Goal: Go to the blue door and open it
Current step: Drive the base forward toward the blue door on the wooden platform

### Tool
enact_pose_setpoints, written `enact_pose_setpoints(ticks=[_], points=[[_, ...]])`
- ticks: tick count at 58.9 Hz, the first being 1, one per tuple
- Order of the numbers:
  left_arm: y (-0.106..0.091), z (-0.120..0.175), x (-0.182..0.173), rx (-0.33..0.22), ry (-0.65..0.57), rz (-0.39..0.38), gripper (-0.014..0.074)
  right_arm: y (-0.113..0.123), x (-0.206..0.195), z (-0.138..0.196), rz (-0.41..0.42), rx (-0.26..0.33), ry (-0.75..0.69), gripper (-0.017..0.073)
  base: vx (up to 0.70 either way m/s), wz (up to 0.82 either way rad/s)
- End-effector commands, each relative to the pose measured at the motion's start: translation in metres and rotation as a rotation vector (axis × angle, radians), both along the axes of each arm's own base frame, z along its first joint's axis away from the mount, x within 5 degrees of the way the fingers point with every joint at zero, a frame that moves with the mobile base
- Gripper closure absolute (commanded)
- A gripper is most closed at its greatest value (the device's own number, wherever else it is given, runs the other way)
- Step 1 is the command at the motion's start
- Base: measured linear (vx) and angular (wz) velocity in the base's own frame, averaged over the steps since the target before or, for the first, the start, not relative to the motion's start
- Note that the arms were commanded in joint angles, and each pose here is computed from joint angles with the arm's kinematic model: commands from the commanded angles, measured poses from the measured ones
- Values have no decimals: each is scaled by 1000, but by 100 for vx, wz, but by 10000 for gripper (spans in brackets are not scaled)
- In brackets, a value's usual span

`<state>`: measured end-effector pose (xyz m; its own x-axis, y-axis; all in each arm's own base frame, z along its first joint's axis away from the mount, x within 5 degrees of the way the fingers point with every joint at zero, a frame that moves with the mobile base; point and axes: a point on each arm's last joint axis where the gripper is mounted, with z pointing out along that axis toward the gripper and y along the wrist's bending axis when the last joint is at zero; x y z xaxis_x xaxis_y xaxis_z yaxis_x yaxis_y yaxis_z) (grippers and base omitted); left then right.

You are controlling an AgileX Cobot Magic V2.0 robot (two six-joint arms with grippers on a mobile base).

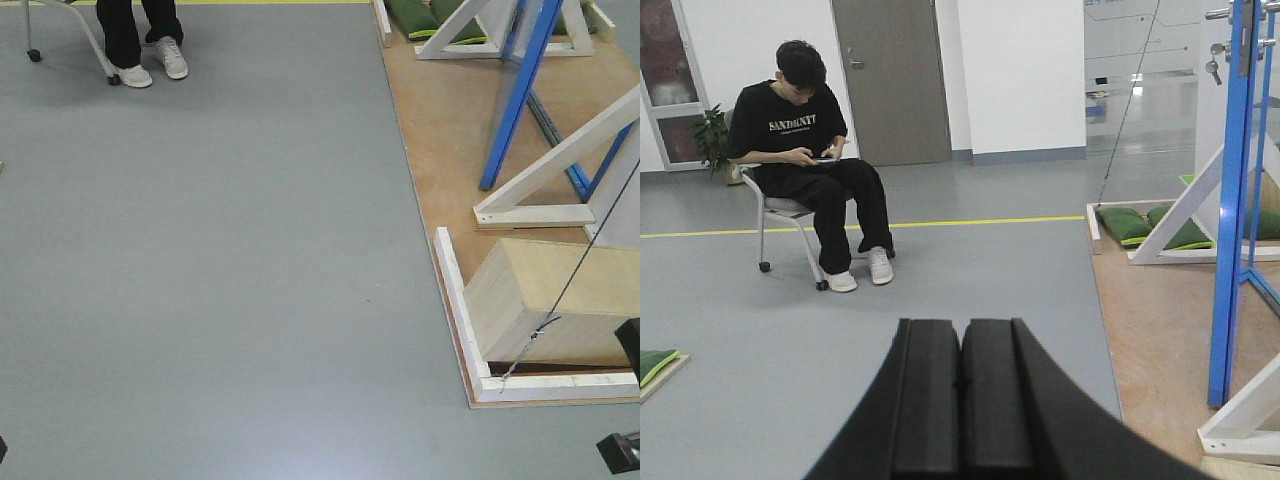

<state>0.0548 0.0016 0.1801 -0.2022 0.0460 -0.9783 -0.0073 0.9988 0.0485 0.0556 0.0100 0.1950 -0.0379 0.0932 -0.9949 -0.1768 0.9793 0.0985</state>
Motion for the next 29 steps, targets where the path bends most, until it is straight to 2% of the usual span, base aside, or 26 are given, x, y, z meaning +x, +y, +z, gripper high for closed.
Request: enact_pose_setpoints(ticks=[1, 29], points=[[-1, 17, -1, -9, -125, -11, 521, 0, 0, 7, 4, 4, -80, 547, 0, 0], [-1, 17, -1, -9, -125, -11, 521, 0, 0, 7, 4, 4, -80, 547, 0, 0]])
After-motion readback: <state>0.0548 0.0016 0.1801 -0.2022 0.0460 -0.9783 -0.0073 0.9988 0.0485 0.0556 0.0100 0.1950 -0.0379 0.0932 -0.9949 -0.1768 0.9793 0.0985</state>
